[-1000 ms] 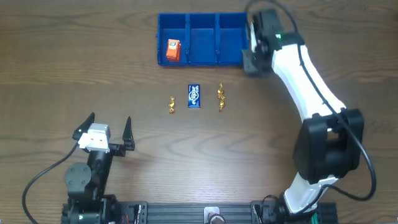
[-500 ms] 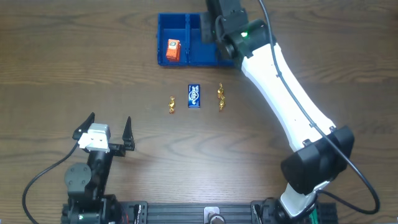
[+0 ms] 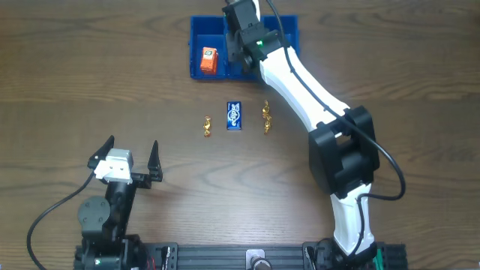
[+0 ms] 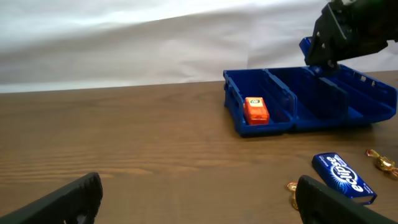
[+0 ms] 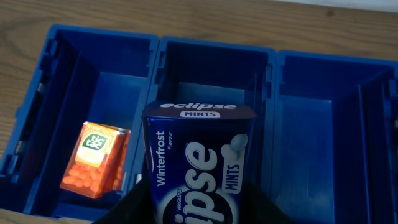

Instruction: Sort Candies Into Trays

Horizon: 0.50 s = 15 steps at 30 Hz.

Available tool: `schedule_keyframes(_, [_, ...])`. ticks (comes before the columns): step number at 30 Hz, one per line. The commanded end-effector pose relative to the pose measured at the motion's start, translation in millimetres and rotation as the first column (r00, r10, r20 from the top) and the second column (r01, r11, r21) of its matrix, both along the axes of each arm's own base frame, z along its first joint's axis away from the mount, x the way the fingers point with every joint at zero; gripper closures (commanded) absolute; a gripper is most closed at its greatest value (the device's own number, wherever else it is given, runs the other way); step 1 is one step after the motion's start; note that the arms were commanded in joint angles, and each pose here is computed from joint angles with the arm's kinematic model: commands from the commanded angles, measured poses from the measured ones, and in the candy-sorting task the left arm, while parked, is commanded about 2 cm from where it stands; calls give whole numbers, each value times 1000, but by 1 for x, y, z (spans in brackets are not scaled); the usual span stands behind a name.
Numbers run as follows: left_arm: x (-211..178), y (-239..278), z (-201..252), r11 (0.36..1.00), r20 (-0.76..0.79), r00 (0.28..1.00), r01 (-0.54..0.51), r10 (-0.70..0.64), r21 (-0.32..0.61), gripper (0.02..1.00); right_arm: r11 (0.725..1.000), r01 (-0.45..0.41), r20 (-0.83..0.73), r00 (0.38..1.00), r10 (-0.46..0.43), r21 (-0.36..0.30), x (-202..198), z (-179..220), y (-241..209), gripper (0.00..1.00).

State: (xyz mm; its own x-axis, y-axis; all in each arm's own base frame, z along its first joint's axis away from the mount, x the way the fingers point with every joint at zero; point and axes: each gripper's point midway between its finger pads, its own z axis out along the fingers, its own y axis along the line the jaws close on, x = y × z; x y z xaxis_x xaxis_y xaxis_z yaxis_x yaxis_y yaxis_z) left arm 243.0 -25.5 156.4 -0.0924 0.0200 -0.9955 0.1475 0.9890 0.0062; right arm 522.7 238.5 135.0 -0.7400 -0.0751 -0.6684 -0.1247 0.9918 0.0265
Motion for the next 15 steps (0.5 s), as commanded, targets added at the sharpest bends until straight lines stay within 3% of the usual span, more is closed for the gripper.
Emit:
schedule_keyframes(1, [-1,-2,-16,1000,-46,999,13,-12,13,20,1000,17,11,1000,-16,-3,5,-5,4,965])
schedule_keyframes(15, [-1,-2,-16,1000,-46,999,13,-12,12,23,999,33,-12,999,-33,-39,8,-29,1,965])
